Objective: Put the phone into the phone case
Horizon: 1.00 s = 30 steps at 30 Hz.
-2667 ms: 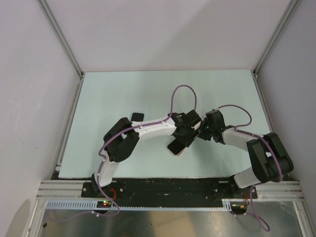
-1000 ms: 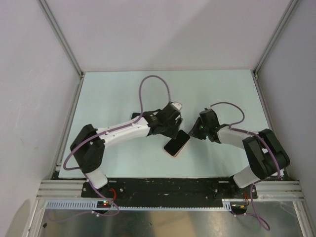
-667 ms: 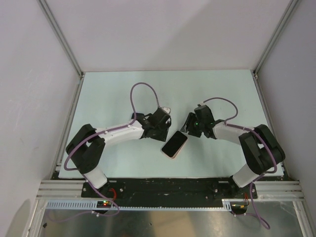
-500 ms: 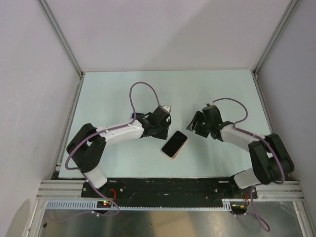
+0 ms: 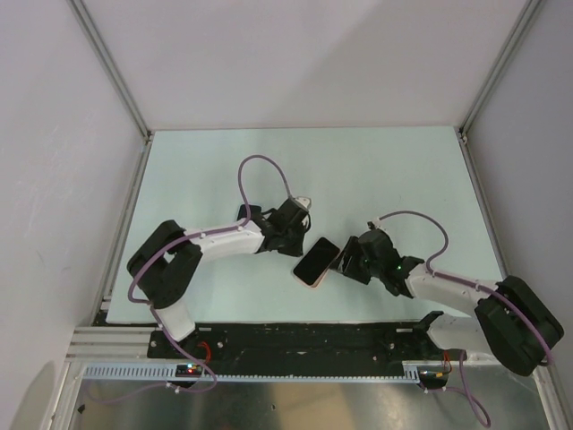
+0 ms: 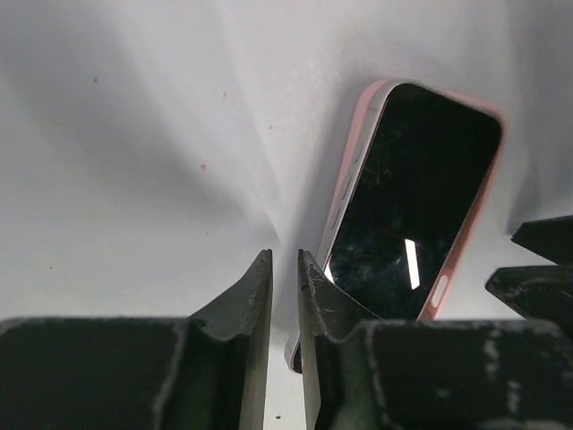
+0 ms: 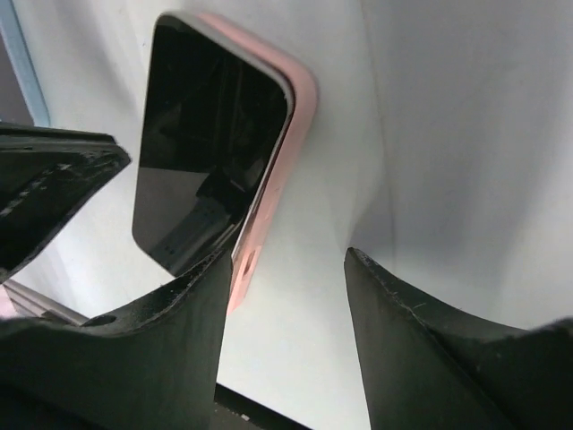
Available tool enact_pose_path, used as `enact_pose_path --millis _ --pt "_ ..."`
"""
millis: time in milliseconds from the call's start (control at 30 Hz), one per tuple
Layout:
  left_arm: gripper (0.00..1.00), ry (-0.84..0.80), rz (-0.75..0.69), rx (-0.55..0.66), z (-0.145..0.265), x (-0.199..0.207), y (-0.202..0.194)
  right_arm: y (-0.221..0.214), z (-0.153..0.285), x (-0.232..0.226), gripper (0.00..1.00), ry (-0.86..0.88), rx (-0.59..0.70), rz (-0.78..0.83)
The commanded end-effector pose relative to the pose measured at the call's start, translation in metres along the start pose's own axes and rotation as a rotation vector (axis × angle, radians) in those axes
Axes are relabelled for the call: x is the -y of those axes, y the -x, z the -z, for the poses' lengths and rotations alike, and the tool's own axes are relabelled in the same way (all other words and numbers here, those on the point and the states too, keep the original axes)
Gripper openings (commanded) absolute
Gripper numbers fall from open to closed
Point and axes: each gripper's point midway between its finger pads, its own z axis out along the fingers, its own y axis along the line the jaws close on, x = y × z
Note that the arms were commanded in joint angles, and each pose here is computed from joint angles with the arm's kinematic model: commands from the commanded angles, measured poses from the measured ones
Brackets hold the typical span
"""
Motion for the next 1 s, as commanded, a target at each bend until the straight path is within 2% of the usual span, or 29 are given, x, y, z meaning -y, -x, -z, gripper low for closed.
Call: enact_pose_path --millis 0,467,967 --pt "0.19 -0.016 0.008 0.024 0.004 0.004 -0.002 0.001 0.002 -0.019 0.58 0.062 0.074 -0.055" --pt "0.15 -0.017 -0.018 0.012 0.012 0.01 -0.026 -0.065 -0.008 -0.043 0.57 0.091 -0.025 -0.104" --pt "0.12 -0.044 -0.06 -0.015 0.008 0.04 -0.046 -0.066 -0.02 -0.035 0.58 0.051 0.0 -0.145"
